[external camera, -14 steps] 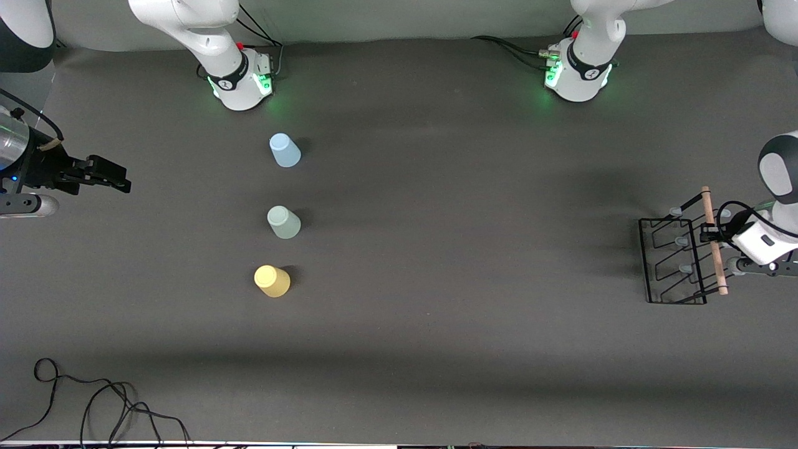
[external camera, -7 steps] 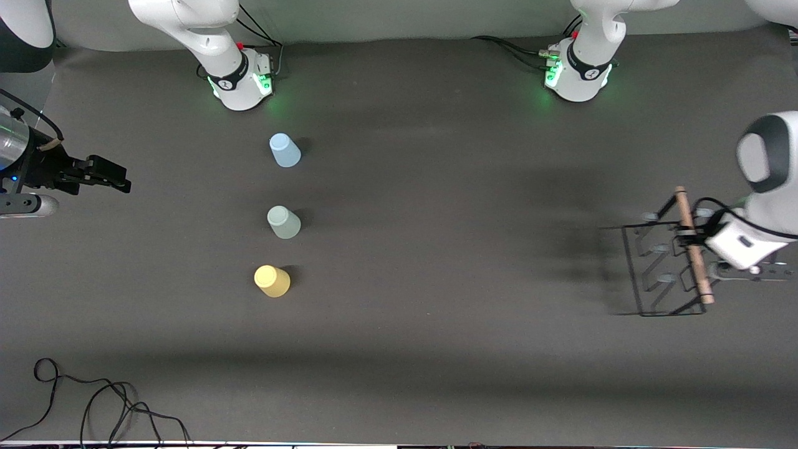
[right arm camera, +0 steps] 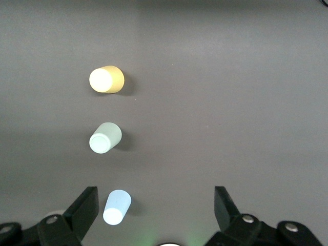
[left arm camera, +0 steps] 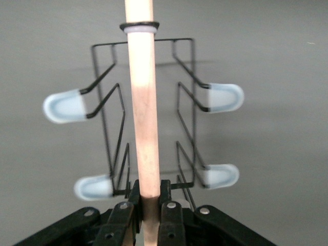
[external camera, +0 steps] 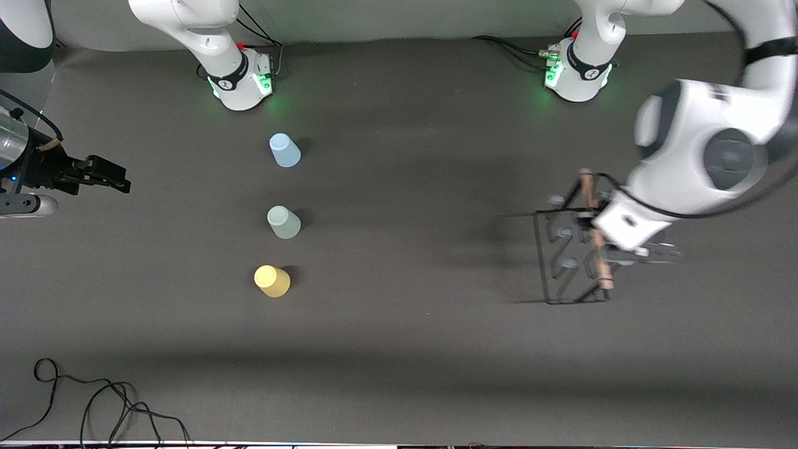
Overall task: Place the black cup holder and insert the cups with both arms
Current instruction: 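Lift the rack with the left gripper and carry it beside the cups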
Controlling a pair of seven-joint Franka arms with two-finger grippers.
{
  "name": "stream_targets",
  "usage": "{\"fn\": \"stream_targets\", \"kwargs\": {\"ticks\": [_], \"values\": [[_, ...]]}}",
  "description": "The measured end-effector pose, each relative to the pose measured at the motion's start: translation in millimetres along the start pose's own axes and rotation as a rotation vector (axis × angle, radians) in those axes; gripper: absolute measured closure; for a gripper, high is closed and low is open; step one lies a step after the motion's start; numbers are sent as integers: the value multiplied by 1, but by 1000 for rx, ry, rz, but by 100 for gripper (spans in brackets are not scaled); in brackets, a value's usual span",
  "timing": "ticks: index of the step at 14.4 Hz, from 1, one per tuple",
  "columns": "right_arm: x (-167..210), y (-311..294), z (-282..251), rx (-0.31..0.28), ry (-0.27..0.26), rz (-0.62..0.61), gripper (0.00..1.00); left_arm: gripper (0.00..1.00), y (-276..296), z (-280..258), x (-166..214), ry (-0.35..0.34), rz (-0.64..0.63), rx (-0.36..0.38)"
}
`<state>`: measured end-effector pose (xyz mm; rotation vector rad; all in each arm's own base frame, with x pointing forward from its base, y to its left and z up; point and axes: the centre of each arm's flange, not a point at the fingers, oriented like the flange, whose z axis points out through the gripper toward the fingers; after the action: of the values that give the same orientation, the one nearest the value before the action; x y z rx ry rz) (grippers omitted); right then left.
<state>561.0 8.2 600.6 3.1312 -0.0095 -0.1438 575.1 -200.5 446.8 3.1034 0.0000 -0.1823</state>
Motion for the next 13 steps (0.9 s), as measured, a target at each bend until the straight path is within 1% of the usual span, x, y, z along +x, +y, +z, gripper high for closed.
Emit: {"fn": "stream_targets", "kwargs": {"ticks": [3,6,9,13], "values": [[0,0,0,0,0,1,0,84,115,26,-32,9,-23,1],[0,1,0,0,0,1,0,84,201,54,-59,50,-62,-24],[0,1,0,0,0,2,0,84,260,72,-89,56,-50,-31],[0,1,0,0,0,2,0,84,308,96,-111,44,-52,-22]]}}
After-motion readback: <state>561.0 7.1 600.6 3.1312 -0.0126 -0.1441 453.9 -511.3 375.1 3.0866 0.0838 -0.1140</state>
